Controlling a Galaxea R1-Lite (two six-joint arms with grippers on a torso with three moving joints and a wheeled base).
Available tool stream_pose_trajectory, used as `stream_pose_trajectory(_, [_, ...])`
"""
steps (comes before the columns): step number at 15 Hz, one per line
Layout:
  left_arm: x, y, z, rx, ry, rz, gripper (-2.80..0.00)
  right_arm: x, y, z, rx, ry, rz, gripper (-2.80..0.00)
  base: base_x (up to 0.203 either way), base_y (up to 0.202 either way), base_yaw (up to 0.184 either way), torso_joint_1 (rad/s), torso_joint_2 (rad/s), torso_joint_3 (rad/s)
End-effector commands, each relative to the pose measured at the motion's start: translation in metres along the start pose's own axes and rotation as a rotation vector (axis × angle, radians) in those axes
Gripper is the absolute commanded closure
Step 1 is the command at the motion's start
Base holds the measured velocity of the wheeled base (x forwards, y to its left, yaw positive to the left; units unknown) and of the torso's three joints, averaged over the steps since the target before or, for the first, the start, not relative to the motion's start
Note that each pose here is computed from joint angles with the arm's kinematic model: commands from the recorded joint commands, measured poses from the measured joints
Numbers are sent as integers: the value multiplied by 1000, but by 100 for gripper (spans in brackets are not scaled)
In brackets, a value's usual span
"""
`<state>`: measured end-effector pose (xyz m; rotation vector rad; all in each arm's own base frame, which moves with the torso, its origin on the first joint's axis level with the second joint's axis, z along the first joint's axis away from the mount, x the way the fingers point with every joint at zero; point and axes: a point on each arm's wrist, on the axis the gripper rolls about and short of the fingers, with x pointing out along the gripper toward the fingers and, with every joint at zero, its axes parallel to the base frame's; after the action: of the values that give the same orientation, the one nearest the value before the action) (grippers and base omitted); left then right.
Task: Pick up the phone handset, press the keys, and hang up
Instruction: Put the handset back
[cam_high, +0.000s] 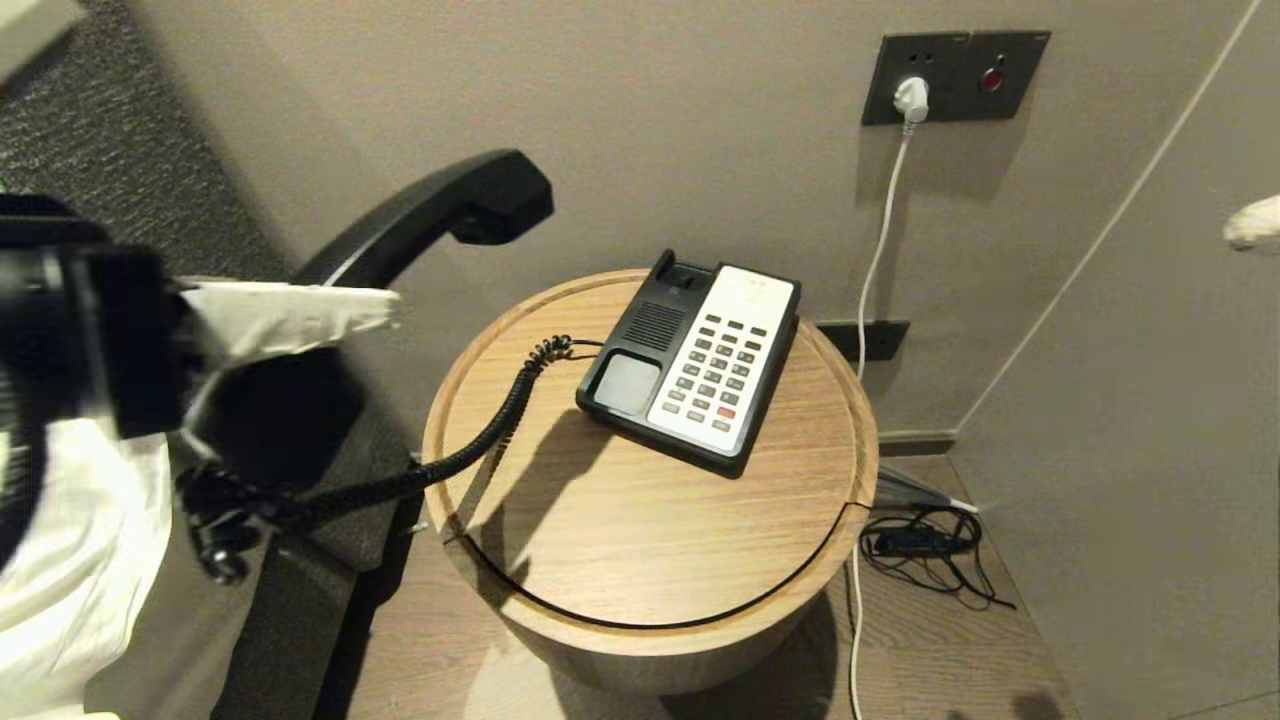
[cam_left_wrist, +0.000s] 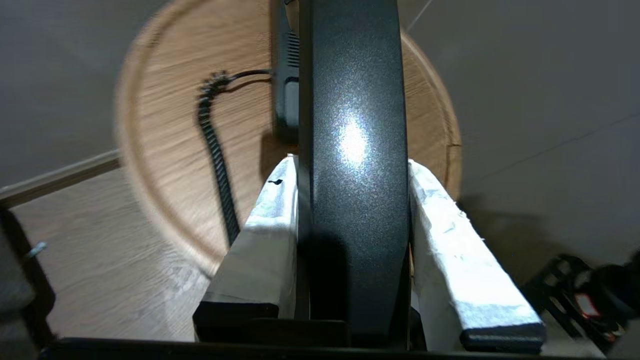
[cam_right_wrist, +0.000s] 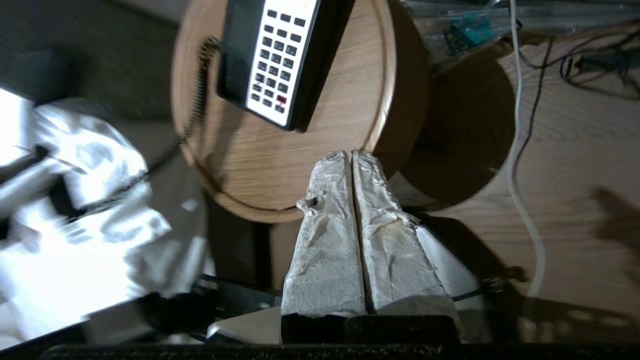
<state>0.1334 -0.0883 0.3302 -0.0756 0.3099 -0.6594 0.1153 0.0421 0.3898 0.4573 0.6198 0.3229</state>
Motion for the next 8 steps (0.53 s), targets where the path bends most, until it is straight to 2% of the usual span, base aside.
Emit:
stream_pose_trajectory(1, [68, 0, -11, -2, 149, -1, 0, -65, -9, -33, 44, -128, 48, 0, 0, 0, 0, 0, 0, 0])
stream_pose_trajectory(3, [112, -8, -17, 6, 201, 36, 0, -84, -12, -46, 81, -169, 96, 0, 0, 0, 0, 0, 0, 0])
stream_pose_trajectory(4, [130, -12, -19, 10, 200, 58, 0, -86, -12, -48, 87, -169, 101, 0, 0, 0, 0, 0, 0, 0])
stream_pose_trajectory(5, [146, -15, -19, 19, 155, 69, 0, -90, -13, -50, 87, -178, 105, 0, 0, 0, 0, 0, 0, 0])
stream_pose_trajectory(8, [170, -17, -9, 44, 52, 173, 0, -100, -12, -54, 82, -198, 124, 0, 0, 0, 0, 0, 0, 0])
